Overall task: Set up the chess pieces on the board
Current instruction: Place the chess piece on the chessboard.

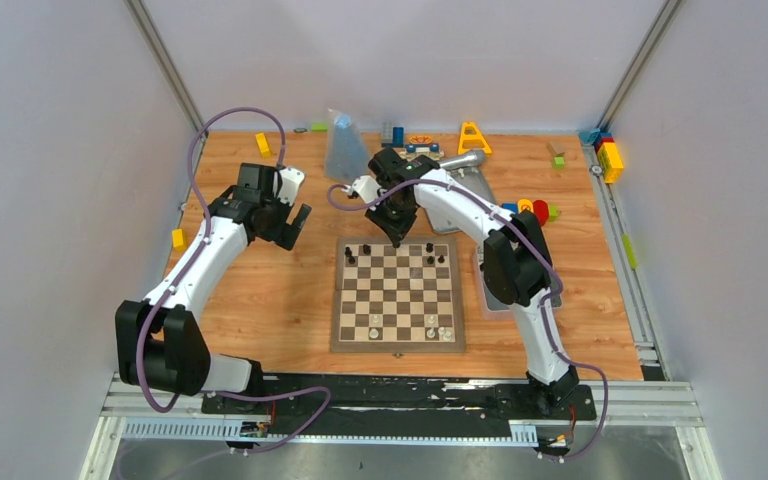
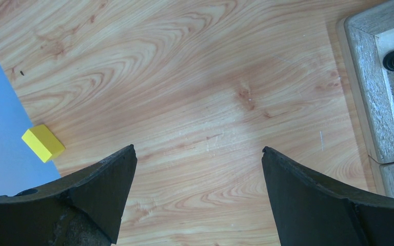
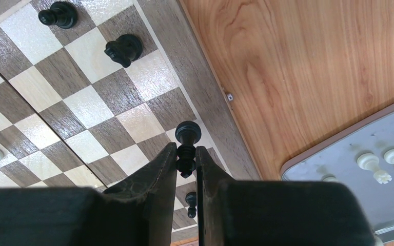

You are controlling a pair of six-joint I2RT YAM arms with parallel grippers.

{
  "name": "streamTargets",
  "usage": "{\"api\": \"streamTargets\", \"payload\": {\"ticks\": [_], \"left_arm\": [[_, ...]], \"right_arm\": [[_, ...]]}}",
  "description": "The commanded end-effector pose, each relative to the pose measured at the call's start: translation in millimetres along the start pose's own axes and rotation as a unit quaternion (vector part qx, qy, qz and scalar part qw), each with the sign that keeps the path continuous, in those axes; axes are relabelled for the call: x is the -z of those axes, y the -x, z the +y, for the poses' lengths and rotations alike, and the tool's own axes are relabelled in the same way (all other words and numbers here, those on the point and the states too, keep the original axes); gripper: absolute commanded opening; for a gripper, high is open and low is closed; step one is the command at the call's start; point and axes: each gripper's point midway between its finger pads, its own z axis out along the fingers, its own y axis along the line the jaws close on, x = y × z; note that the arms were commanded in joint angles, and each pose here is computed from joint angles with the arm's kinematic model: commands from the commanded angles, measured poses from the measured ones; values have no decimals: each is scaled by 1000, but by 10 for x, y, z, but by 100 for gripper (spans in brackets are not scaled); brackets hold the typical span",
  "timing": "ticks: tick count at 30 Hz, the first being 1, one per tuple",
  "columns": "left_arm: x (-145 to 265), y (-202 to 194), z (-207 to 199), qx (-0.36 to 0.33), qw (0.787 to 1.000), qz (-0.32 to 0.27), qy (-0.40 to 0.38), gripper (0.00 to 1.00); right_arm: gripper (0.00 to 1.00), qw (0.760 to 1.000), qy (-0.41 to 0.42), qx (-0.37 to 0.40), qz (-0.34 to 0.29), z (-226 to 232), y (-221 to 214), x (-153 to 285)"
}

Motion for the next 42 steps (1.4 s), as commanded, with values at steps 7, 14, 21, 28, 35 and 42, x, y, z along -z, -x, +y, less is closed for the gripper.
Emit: {"api": "streamTargets", "payload": {"ticks": [7, 14, 21, 28, 35, 42], "left_arm": [[93, 113, 75, 1, 999, -30, 14, 100], [99, 115, 78, 1, 999, -32, 15, 100], [99, 109, 77, 1, 999, -31, 15, 100], [103, 110, 79, 1, 999, -32, 16, 100], [100, 115, 82, 0, 999, -33, 16, 100], [108, 119, 87, 0, 999, -34, 18, 100]], "right_arm": [[5, 1000, 16, -1, -16, 76, 171, -74], [5, 1000, 21, 4, -10, 138, 181, -131], [5, 1000, 26, 8, -2, 202, 159, -150], [8, 1000, 13, 9, 10, 156, 111, -194], [9, 1000, 4, 11, 14, 121, 105, -204], [10, 1000, 1, 11, 16, 121, 86, -186]]}}
